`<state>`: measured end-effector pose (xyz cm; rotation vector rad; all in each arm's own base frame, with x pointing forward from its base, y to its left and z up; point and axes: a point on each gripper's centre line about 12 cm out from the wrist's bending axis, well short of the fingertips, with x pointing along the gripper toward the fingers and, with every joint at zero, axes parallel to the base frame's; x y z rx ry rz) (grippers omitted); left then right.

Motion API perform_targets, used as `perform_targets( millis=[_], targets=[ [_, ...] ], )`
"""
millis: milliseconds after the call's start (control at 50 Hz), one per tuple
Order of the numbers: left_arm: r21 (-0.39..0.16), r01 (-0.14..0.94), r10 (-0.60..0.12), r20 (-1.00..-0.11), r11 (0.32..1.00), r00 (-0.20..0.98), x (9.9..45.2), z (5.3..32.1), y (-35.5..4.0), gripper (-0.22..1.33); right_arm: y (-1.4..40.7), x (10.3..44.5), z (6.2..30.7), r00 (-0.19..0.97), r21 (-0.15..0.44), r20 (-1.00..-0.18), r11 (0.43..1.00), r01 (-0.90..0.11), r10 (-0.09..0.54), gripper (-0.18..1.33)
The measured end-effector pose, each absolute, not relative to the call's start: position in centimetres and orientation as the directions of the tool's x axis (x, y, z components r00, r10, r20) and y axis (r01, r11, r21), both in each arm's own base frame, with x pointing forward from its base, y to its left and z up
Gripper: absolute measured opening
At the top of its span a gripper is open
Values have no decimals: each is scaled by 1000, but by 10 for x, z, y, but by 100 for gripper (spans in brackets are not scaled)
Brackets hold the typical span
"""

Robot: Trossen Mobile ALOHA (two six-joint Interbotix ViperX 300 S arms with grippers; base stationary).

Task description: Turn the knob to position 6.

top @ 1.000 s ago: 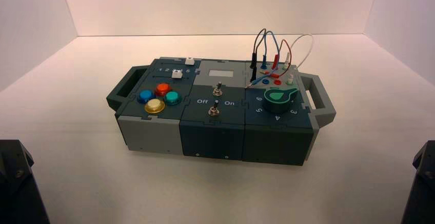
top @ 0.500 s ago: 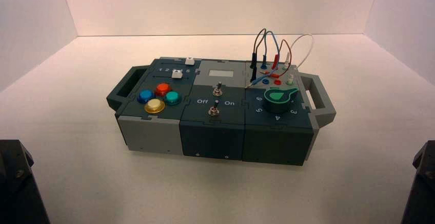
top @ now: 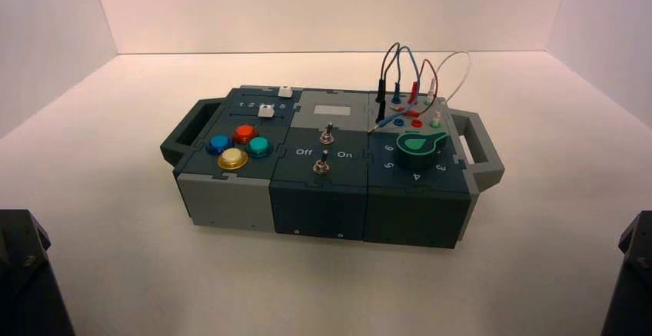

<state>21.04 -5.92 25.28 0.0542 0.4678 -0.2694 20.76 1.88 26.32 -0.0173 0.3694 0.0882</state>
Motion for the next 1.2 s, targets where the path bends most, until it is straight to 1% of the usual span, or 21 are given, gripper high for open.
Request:
perform_targets(
  millis=[60,80,120,140,160,180,220,240,280,300,360,380,440,480,560,640,760,940,1060,1200],
  targets=[
    [-11,341,-302,-494,940,815,210,243,-77,-15,24,210,260,913,-1,-395,994,-110,101,-14],
    [-13,385,-334,-523,923,784,208,236,-88,-15,27,211,257,898,-1,-425,992,-125,113,-14],
    [-17,422,-360,-553,906,751,206,229,-98,-15,31,213,254,879,4,-461,990,-138,124,-14],
    [-17,422,-360,-553,906,751,206,229,-98,-15,31,213,254,877,4,-463,990,-139,125,-14],
    [-19,460,-384,-581,888,718,204,223,-107,-15,35,215,251,857,8,-497,988,-154,138,-14],
    [-21,480,-397,-597,877,698,202,219,-113,-15,35,215,250,853,8,-504,988,-156,138,-14],
    [-21,498,-406,-608,867,682,200,216,-117,-15,40,216,247,829,13,-539,985,-171,151,-14],
    [-22,524,-421,-624,851,659,197,213,-124,-15,44,217,242,802,16,-576,983,-185,160,-14],
    [-24,557,-437,-648,830,623,192,206,-133,-15,48,218,237,775,17,-609,980,-201,169,-14],
    [-24,576,-444,-662,817,603,190,203,-137,-15,51,218,232,744,16,-645,977,-215,174,-14],
    [-24,597,-450,-680,802,578,187,198,-143,-15,56,217,227,707,19,-683,972,-232,183,-14],
    [-24,611,-453,-694,791,560,184,194,-146,-15,60,216,223,681,24,-707,969,-247,191,-14],
    [-25,637,-457,-719,770,524,180,188,-153,-15,67,213,217,634,39,-745,963,-267,207,-14],
    [-26,644,-458,-725,765,514,179,187,-156,-15,69,211,216,621,48,-754,961,-273,214,-14],
    [-29,680,-456,-762,733,460,173,177,-167,-15,76,205,210,562,87,-792,956,-281,237,-14],
    [-31,698,-457,-777,715,434,170,173,-174,-15,78,200,207,522,113,-815,954,-278,249,-14],
    [-34,716,-456,-793,697,405,168,168,-181,-15,80,191,201,443,147,-859,953,-266,256,-14],
    [-37,725,-450,-806,687,386,168,163,-188,-15,82,182,194,346,187,-899,950,-249,268,-14],
    [-39,747,-461,-807,664,368,162,163,-194,-15,87,173,179,259,214,-926,947,-240,275,-14],
    [-40,771,-471,-811,636,347,155,162,-200,-15,98,162,161,169,244,-941,936,-255,292,-14]
  ],
)
